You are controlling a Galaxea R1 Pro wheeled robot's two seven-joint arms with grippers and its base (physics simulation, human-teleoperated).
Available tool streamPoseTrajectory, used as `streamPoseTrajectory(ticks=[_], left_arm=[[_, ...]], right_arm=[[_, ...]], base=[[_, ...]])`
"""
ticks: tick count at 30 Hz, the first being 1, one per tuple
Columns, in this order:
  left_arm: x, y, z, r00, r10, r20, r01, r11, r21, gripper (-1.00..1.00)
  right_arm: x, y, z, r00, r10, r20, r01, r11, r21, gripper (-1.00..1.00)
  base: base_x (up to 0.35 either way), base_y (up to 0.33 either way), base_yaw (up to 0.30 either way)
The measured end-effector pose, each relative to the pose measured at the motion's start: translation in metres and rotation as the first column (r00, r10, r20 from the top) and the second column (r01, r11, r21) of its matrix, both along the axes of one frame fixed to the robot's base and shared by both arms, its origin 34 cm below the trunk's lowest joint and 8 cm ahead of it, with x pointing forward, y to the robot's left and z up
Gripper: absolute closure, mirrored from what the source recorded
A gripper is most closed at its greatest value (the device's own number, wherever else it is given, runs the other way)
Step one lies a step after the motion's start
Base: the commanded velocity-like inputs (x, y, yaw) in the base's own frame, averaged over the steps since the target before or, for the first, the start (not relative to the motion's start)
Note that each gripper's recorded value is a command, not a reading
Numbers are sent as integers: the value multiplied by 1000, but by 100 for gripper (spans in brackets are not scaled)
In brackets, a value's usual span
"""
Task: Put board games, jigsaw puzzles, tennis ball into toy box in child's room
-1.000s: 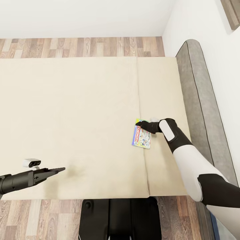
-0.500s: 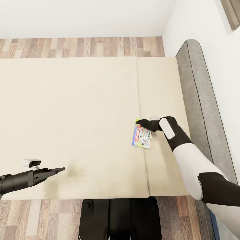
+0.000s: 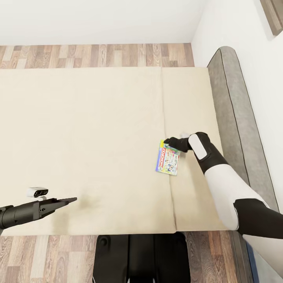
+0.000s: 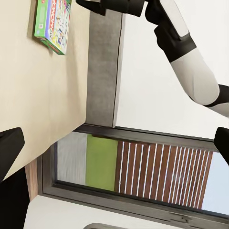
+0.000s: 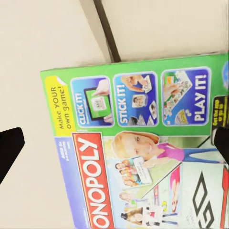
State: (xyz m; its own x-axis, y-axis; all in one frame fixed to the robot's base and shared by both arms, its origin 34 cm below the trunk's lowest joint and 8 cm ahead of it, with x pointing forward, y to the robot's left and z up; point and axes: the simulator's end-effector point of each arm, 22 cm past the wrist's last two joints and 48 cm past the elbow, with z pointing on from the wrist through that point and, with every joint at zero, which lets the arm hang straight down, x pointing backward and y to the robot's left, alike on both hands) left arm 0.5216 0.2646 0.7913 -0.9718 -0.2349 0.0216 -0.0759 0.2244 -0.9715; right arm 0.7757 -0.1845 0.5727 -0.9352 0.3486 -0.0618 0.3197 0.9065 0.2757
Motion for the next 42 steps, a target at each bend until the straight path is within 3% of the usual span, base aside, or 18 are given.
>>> streamPoseTrajectory(ticks=[25,34,42], left_arm=[[0,0,0,1000,0,0,0,1000,0,-100],[0,0,0,1000,0,0,0,1000,0,-100],[0,0,0,1000,0,-1,0,1000,0,-100]], right_arm=[[25,-3,13,1000,5,24,-5,1000,-15,-100],[39,-13,21,1000,-3,31,5,998,-69,-100],[52,-4,27,999,-1,38,4,997,-83,-100]], base=[[0,0,0],[0,0,0],[0,0,0]])
